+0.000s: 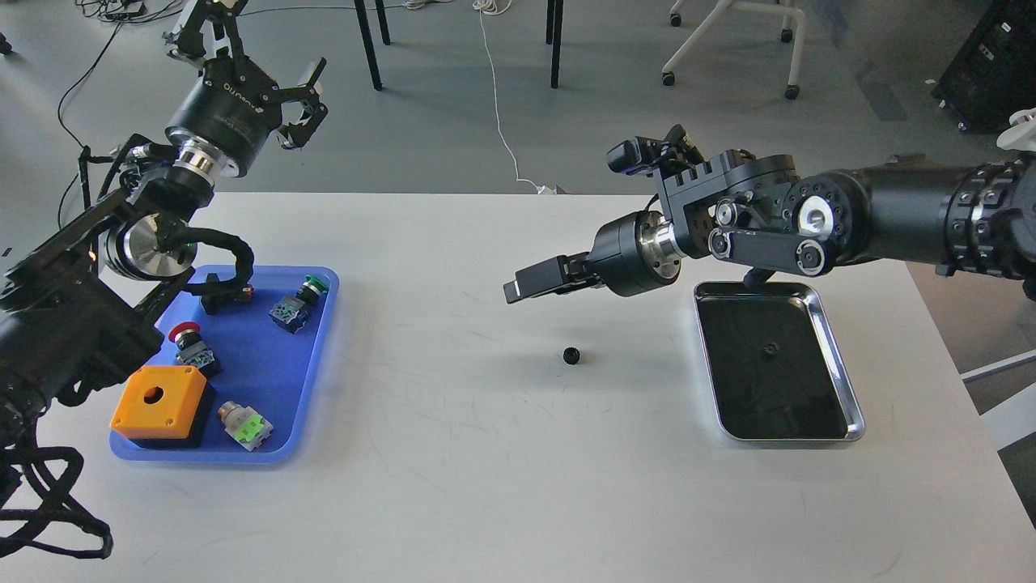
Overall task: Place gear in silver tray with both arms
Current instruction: 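Reach the right gripper to the gear on the table and grasp it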
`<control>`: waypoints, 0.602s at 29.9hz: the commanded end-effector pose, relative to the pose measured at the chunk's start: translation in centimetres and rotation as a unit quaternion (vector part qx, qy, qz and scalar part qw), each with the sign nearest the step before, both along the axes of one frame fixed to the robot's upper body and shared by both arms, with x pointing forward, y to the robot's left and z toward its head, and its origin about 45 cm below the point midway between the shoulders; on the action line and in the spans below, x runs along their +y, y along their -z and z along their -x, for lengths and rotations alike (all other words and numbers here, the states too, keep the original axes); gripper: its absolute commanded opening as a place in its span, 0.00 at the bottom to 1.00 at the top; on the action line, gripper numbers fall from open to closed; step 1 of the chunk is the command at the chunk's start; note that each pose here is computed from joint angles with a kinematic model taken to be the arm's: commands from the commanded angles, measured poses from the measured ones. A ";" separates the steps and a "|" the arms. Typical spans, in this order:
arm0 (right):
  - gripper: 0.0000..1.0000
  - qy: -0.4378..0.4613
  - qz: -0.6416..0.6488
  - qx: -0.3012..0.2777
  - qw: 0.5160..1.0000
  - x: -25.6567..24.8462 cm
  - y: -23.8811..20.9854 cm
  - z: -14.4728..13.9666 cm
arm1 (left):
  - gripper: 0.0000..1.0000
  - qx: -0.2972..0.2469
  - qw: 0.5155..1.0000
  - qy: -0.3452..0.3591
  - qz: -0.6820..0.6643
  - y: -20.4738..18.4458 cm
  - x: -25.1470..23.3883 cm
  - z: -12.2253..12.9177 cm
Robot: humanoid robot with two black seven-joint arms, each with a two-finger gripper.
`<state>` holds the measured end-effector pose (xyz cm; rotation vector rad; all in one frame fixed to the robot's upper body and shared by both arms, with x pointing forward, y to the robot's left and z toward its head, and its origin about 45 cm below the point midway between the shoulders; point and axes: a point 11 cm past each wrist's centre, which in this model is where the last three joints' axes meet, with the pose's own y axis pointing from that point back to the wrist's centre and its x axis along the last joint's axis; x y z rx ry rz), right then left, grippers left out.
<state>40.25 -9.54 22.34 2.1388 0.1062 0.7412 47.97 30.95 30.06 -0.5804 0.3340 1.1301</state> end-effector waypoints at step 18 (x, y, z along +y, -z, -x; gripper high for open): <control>0.71 -0.077 0.133 -0.076 0.985 -5.2 5.9 0.3 | 0.98 -0.008 1.000 0.003 0.017 -0.3 0.9 0.3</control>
